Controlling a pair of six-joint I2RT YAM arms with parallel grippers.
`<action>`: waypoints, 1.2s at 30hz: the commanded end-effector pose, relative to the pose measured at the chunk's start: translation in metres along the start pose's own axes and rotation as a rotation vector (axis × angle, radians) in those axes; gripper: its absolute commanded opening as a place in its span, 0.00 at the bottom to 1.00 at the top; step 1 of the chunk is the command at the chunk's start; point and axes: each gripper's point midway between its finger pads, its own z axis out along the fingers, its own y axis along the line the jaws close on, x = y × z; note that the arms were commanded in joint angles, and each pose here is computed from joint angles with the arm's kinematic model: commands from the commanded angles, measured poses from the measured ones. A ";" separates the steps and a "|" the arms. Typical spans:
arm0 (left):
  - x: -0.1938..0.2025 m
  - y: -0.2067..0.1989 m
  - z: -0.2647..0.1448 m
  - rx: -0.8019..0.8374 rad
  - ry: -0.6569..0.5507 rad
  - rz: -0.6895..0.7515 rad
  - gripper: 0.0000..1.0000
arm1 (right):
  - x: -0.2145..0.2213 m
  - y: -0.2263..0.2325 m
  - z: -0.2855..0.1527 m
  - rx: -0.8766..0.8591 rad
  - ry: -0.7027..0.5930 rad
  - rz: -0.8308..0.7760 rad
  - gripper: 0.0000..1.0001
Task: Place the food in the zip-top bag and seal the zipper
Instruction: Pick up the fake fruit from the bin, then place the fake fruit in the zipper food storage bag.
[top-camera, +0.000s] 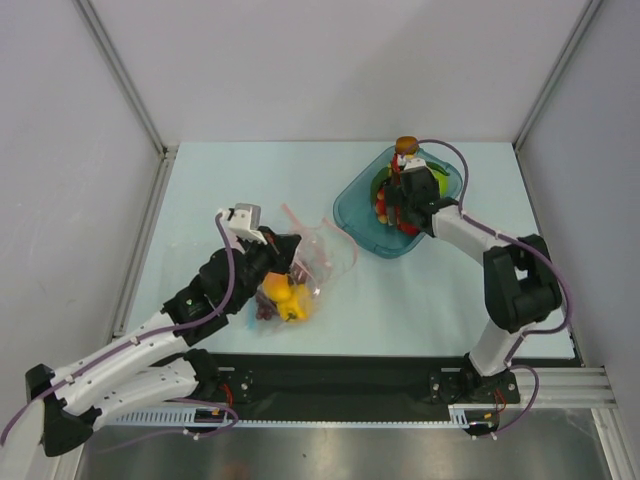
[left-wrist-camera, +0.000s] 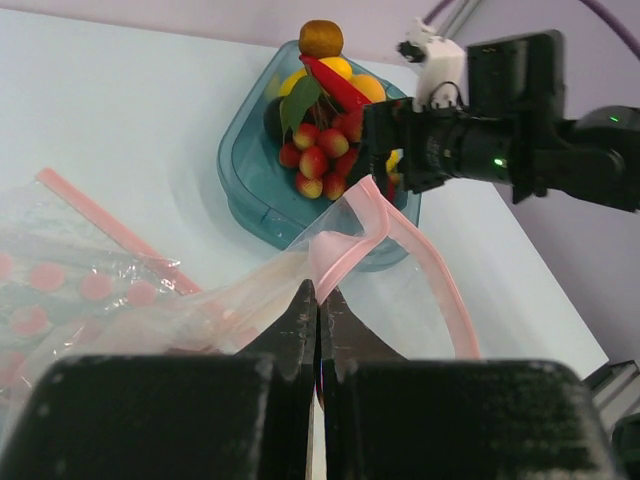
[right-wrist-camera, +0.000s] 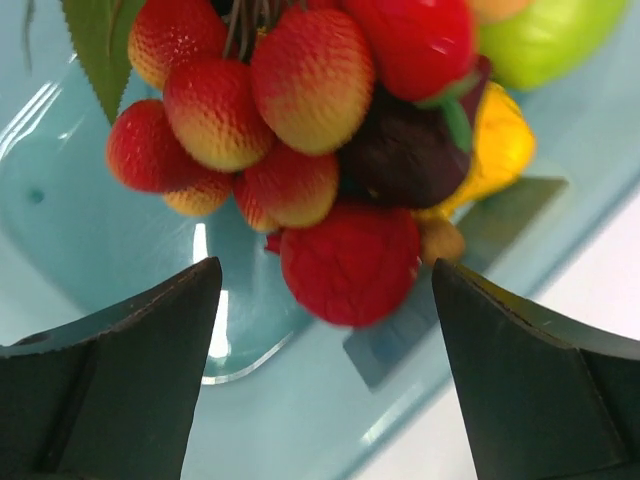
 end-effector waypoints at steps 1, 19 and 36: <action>-0.001 -0.009 0.004 0.043 -0.001 0.010 0.00 | -0.004 0.000 0.020 0.028 0.033 -0.060 0.91; -0.004 -0.007 0.001 0.039 -0.013 0.011 0.00 | 0.002 0.018 0.009 -0.089 0.116 0.056 0.44; 0.023 -0.012 0.021 0.041 0.084 0.042 0.00 | -0.079 0.082 -0.170 -0.576 -0.452 0.050 0.38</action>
